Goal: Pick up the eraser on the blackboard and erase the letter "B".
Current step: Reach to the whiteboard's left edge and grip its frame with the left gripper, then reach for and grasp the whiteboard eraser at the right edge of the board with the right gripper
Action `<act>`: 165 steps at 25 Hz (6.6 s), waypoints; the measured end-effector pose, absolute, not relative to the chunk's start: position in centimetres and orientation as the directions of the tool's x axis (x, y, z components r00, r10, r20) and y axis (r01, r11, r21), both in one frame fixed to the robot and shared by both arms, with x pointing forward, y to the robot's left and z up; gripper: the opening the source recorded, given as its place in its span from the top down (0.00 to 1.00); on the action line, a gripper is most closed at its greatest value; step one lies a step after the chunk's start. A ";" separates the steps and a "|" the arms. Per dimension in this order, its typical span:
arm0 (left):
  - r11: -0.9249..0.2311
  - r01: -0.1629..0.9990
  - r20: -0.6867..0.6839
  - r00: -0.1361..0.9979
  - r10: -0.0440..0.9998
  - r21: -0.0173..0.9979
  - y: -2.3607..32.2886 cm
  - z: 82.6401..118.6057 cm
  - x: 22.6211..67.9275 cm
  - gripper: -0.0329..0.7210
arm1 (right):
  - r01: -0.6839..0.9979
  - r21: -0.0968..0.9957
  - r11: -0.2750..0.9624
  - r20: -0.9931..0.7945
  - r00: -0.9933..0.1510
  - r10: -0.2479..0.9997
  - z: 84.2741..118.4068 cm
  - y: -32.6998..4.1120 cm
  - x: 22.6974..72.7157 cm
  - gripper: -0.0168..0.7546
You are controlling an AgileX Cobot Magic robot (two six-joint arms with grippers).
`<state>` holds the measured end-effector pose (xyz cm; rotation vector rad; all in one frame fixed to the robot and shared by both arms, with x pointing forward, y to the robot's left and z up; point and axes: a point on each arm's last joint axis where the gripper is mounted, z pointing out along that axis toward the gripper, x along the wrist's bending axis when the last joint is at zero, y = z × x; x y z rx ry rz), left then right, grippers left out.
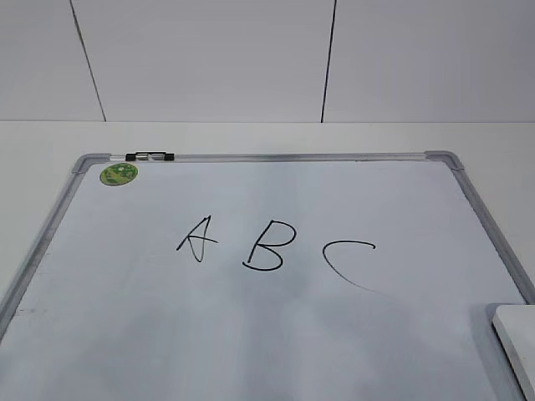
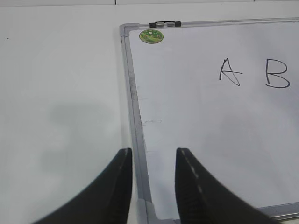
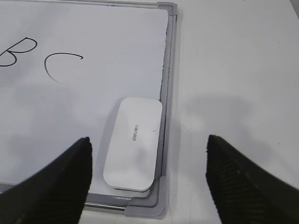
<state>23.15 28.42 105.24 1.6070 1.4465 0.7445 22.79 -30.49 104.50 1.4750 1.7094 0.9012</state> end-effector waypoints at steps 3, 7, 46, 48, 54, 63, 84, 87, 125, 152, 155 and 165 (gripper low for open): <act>0.006 0.491 -0.098 0.162 0.982 0.871 28.4 105.2 23.2 0.64 | 0.508 0.854 0.111 -0.063 -0.111 0.992 104.5 -30.5 22.8 0.21; 0.007 0.489 -0.098 0.162 0.982 0.872 28.4 105.3 23.2 0.64 | 0.508 0.854 0.111 -0.063 -0.111 0.992 104.5 -30.5 22.8 0.21; -0.007 0.549 -0.099 0.163 0.982 0.836 28.4 107.6 25.0 0.40 | 0.654 0.740 0.154 -0.042 -0.184 0.982 107.6 -29.6 24.9 0.21; -0.009 0.576 -0.102 0.161 0.982 0.817 28.4 108.3 25.9 0.39 | 0.689 0.707 0.161 -0.041 -0.188 0.981 108.0 -29.5 26.0 0.21; 0.000 0.644 -0.121 0.144 0.982 0.765 28.4 109.6 29.3 0.38 | 0.738 0.653 0.170 -0.038 -0.192 0.981 108.1 -29.1 29.1 0.21; 0.025 0.794 -0.207 0.127 0.970 0.608 27.9 107.6 36.7 0.38 | 0.777 0.607 0.167 -0.049 -0.174 0.984 107.7 -29.0 31.1 0.21; -0.001 0.937 -0.227 0.085 0.970 0.349 27.9 101.9 48.5 0.38 | 0.854 0.503 0.133 0.012 -0.160 0.987 105.5 -28.2 34.8 0.11; 0.000 0.944 -0.228 0.080 0.970 0.331 27.9 101.4 49.3 0.38 | 0.856 0.497 0.143 -0.008 -0.160 0.987 105.4 -28.3 34.9 0.11; 0.004 0.992 -0.234 0.025 0.972 0.123 28.0 93.7 55.3 0.38 | 0.945 0.297 0.135 0.023 -0.149 0.989 100.0 -27.5 39.6 0.11; -0.077 0.992 -0.215 0.098 0.972 0.104 26.4 92.8 55.3 0.43 | 0.948 0.300 0.107 0.031 -0.122 0.992 100.0 -27.5 39.7 0.11; -0.085 0.991 -0.204 0.105 0.973 0.103 26.4 92.8 55.3 0.44 | 0.948 0.300 0.107 0.031 -0.122 0.992 100.0 -27.5 39.7 0.11; -0.096 0.990 -0.184 0.114 0.976 0.105 26.6 92.7 55.3 0.63 | 0.959 0.261 0.109 0.031 -0.122 0.992 99.9 -27.5 39.3 0.14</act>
